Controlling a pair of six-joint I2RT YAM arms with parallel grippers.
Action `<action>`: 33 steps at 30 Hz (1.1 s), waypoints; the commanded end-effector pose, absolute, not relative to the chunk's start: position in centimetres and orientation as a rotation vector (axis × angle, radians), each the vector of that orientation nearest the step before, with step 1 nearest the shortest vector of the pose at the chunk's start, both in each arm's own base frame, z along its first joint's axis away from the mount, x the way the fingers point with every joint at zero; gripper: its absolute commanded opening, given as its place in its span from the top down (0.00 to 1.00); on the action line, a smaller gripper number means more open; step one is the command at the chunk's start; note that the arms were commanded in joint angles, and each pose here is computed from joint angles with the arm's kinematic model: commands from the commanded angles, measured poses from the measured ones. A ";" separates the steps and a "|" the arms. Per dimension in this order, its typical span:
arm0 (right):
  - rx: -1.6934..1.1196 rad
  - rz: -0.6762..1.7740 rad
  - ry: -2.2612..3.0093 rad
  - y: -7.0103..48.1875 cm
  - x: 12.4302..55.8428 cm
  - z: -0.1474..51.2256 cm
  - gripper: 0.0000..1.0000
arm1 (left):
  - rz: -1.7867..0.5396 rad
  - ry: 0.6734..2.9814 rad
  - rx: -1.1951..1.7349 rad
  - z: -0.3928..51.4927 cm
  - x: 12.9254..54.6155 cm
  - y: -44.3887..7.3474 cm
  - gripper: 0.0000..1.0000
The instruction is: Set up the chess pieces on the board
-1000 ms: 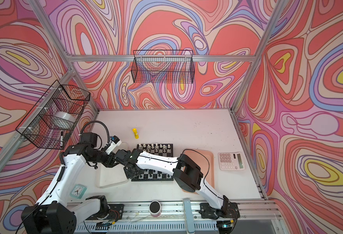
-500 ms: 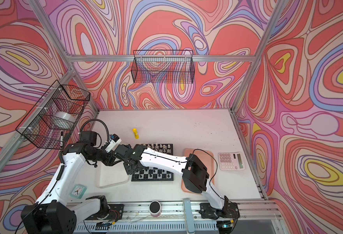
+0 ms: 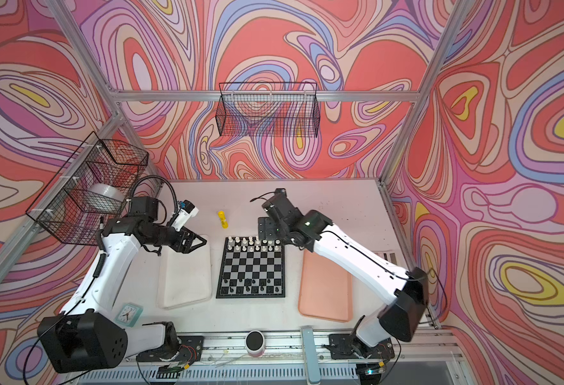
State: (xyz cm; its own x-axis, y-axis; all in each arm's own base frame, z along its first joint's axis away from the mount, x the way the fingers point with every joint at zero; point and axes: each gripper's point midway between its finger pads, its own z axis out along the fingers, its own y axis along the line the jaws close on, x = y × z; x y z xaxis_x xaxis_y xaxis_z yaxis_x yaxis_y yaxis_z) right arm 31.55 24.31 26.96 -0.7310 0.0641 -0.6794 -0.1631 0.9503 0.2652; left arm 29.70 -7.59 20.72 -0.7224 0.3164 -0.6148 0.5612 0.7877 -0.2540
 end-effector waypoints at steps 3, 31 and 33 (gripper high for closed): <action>0.105 0.281 2.100 17.4 33.3 30.6 0.02 | -0.493 2.377 0.497 21.8 32.8 -7.4 0.23; 0.201 -0.187 1.846 2.8 35.1 25.1 0.02 | -0.028 1.909 -0.054 15.6 35.8 0.3 0.00; 0.210 -0.198 1.829 2.2 35.0 24.4 0.02 | -0.032 1.909 -0.048 14.8 35.4 0.2 0.00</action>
State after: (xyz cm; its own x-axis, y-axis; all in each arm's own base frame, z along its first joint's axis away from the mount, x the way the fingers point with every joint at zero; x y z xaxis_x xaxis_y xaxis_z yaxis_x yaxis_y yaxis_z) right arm 34.30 2.38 22.82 -0.3573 0.0413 -0.9331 0.2572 0.9647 -0.0557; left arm 34.20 0.16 11.61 -0.4867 -0.0472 -0.8723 -0.0193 0.9989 -0.0433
